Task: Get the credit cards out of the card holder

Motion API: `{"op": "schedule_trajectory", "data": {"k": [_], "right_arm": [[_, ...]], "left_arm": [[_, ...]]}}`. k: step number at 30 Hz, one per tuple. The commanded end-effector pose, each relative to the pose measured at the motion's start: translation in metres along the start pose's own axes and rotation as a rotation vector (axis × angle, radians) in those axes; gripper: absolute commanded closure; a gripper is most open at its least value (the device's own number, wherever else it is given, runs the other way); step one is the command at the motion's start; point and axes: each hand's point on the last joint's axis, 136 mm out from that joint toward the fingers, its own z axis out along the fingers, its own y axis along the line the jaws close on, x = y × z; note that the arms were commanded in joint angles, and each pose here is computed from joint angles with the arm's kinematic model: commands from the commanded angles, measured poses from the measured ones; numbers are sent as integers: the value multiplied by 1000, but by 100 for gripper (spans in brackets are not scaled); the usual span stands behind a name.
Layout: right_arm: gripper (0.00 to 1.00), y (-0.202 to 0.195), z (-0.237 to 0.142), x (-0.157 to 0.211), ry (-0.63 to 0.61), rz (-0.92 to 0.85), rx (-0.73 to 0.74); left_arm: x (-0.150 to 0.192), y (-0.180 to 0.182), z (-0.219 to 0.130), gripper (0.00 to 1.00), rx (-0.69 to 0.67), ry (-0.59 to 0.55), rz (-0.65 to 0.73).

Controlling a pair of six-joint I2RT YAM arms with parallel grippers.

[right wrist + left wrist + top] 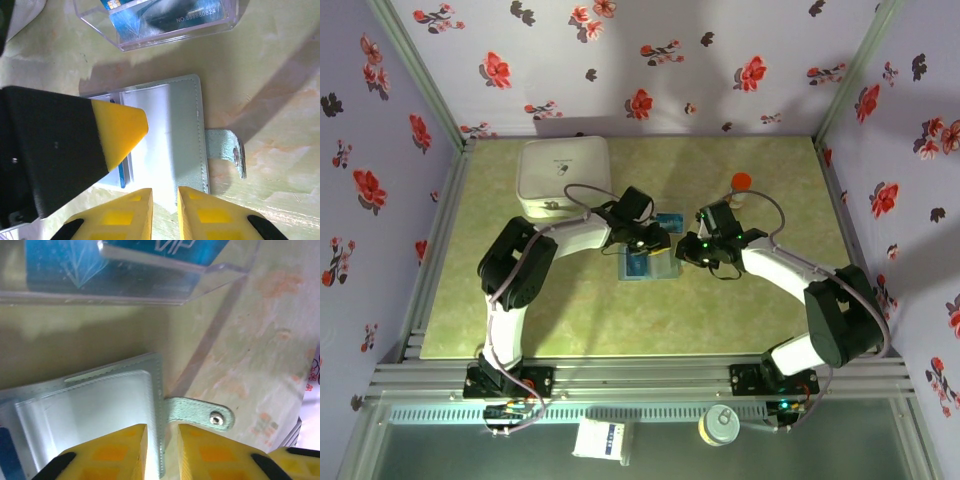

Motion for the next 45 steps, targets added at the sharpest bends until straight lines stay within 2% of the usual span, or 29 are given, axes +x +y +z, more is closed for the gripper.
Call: {"op": "schedule_trajectory", "data": {"k": [1,11,25,32,45], "right_arm": [[78,3,-5,1,5,-14,-19],[78,17,5,-1,19,6,-83],[77,58,49,6,80,-21,-85],[77,70,71,8,111,-16,-82],[77,67,92,8,152,-11,-56]], "left_arm": [[0,-12,-11,76,6,-3,31],[4,4,-36,76,-21,-47,34],[1,68,-83,76,-40,-98,-33],[5,87,-76,79,-18,-54,-57],[11,95,-60,95,-3,0,-66]]}}
